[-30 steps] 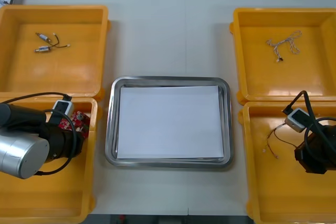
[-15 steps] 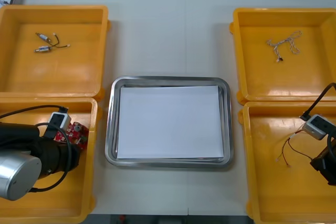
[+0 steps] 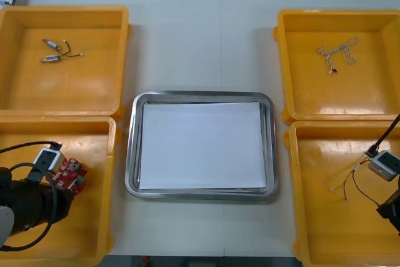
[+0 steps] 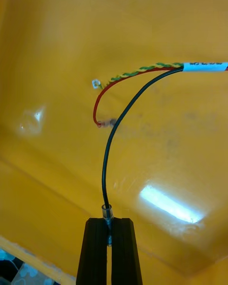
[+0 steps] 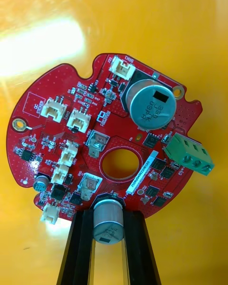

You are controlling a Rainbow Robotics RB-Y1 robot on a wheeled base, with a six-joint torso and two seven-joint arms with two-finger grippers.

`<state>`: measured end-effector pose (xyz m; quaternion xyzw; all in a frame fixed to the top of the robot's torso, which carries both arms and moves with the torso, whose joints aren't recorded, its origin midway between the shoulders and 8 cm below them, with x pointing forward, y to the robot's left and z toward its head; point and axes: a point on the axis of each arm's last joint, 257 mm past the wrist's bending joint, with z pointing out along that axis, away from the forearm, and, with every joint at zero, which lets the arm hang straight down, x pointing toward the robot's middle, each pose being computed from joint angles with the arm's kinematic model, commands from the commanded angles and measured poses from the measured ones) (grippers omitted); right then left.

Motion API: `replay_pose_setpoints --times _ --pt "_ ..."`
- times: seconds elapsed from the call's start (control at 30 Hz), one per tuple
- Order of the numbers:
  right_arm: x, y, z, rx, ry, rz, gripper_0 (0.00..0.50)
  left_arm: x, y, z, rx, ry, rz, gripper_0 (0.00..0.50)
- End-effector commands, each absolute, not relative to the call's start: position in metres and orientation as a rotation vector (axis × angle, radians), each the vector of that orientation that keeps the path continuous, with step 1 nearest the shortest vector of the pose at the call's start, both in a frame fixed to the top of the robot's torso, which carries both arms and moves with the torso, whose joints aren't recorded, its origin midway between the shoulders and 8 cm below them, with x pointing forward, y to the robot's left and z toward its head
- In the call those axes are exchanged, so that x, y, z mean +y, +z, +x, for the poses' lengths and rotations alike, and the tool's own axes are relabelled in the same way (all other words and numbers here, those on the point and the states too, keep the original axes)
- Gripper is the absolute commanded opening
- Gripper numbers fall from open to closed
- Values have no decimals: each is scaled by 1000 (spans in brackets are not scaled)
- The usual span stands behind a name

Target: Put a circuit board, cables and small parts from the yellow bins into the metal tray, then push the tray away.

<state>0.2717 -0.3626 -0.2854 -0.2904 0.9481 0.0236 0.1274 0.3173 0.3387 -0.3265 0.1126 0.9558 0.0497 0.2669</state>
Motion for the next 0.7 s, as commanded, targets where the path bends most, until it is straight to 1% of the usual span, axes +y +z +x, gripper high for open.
replay_pose_setpoints --times 0.03,0.27,0.63,0.67,0.7 --pt "-368 -287 256 2766 60 -856 0 363 -318 302 2562 215 372 59" --pt "-367 -296 242 2781 99 -847 0 382 -318 289 2577 230 385 61" --pt "-363 -301 235 2782 122 -870 0 406 -327 289 2573 274 364 65" --pt "-363 -301 235 2783 122 -868 20 407 -327 289 2573 277 365 67" --pt "-363 -300 237 2777 120 -871 164 409 -329 289 2578 281 362 66"
